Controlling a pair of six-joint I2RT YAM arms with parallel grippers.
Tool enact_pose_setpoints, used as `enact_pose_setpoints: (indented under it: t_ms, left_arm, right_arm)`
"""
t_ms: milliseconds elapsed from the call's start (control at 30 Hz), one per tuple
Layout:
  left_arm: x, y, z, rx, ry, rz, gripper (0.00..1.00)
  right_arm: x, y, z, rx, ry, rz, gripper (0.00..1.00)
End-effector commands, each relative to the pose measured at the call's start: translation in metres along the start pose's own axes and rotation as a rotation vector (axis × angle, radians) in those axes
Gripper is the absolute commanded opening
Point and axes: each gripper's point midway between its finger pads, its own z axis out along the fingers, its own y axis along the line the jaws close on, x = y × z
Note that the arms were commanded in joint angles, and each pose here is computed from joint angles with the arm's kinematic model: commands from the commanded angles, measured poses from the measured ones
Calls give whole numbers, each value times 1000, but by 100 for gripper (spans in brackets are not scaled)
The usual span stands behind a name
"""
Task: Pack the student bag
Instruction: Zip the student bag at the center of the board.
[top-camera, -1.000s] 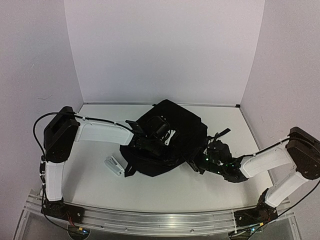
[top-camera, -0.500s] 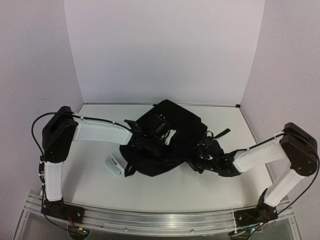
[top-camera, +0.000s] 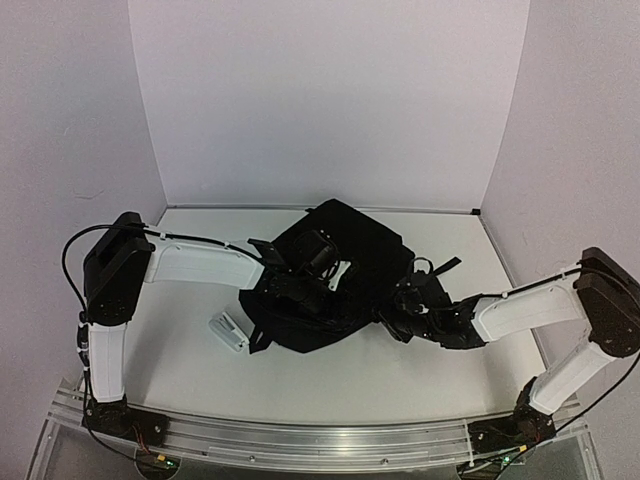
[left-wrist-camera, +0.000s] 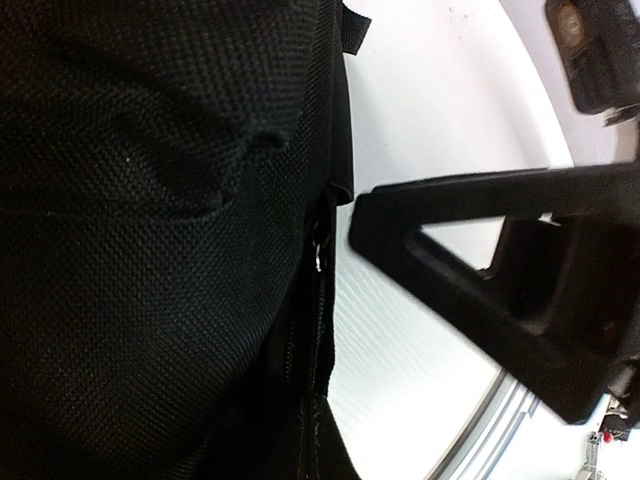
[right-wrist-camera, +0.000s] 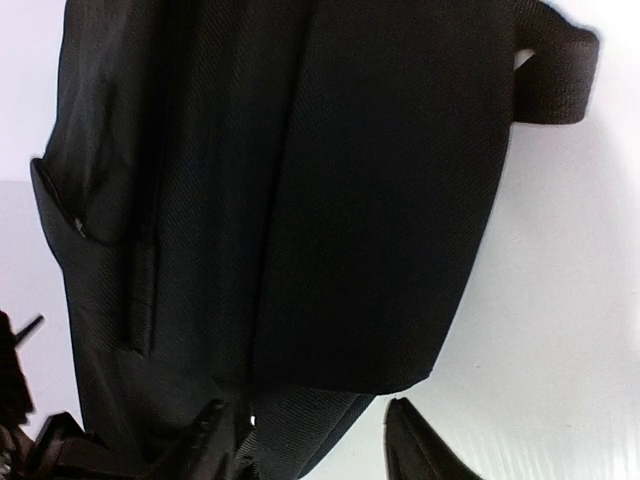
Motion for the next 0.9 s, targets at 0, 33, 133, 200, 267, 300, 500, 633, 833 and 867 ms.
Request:
enact_pose_setpoints:
  t_ms: [0, 33, 133, 200, 267, 300, 500, 633, 833, 867]
  left_arm:
    - [-10, -12, -25, 13, -38, -3, 0]
    - [-10, -13, -25, 15, -40, -2, 0]
    - [-11, -15, -26, 21, -42, 1, 0]
    - [-11, -16, -26, 24, -42, 2, 0]
    - [-11, -16, -26, 28, -39, 3, 0]
    - [-11, -17, -26, 29, -38, 4, 0]
    - [-11, -20, -27, 41, -33, 8, 0]
    - [-10, -20, -30, 25, -23, 3, 0]
    - [0, -18, -35, 17, 21, -9, 0]
    - [2, -18, -37, 15, 29, -12, 0]
  right_arm:
    - [-30, 10, -10, 34, -98, -20, 57]
    - [-32, 8, -8, 47, -98, -25, 57]
    - [-34, 2, 3, 81, -79, -49, 59]
    - [-35, 2, 11, 96, -67, -68, 59]
    - [-36, 4, 19, 104, -60, -80, 57]
    - [-36, 3, 21, 110, -59, -83, 56]
    - [-43, -2, 31, 135, -67, -95, 33]
    - [-47, -11, 33, 157, -70, -89, 6]
    - [-57, -20, 34, 179, -93, -81, 0]
    - [-59, -23, 34, 186, -98, -78, 0]
